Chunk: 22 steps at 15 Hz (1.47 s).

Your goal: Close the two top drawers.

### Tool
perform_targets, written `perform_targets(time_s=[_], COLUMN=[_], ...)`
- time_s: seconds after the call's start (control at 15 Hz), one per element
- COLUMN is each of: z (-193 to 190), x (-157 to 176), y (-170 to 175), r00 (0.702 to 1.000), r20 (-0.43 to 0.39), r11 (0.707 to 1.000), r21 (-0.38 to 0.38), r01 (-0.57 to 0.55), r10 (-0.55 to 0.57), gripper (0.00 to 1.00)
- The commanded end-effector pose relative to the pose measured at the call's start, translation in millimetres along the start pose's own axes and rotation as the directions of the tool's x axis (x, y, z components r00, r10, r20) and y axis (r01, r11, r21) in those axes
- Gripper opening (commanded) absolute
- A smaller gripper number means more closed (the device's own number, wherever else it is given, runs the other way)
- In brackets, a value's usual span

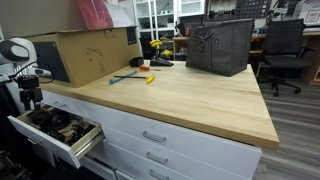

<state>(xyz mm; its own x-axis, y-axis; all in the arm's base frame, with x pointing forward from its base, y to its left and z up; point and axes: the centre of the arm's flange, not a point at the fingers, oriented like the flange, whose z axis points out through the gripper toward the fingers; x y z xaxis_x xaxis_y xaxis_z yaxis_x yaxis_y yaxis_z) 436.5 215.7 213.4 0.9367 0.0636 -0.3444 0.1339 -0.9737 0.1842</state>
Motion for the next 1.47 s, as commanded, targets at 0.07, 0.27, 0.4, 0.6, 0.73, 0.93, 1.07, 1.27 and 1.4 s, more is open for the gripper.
perform_targets(time_s=[0.07, 0.27, 0.4, 0.6, 0.73, 0.93, 1.07, 1.27, 1.4], z=[31, 45, 47, 43, 39, 38, 40, 46, 53], x=[-15, -25, -28, -28, -23, -16, -12, -7, -6], y=[-34, -48, -54, -58, -58, -57, -61, -70, -75], r00=[0.999, 0.997, 0.997, 0.996, 0.995, 0.989, 0.982, 0.971, 0.966], r20=[-0.03, -0.047, -0.048, -0.091, -0.099, -0.142, -0.178, -0.223, -0.235], r11=[0.997, 0.996, 0.996, 0.999, 1.0, 0.998, 0.995, 0.984, 0.977], r21=[-0.062, -0.068, -0.062, -0.031, 0.012, 0.047, 0.087, 0.168, 0.206], r01=[-0.044, -0.063, -0.063, -0.026, -0.026, -0.035, -0.043, -0.05, -0.061], r10=[0.042, 0.06, 0.06, 0.023, 0.027, 0.041, 0.058, 0.088, 0.11], gripper=[1.0, 1.0, 1.0, 1.0, 1.0, 1.0, 1.0, 1.0, 1.0])
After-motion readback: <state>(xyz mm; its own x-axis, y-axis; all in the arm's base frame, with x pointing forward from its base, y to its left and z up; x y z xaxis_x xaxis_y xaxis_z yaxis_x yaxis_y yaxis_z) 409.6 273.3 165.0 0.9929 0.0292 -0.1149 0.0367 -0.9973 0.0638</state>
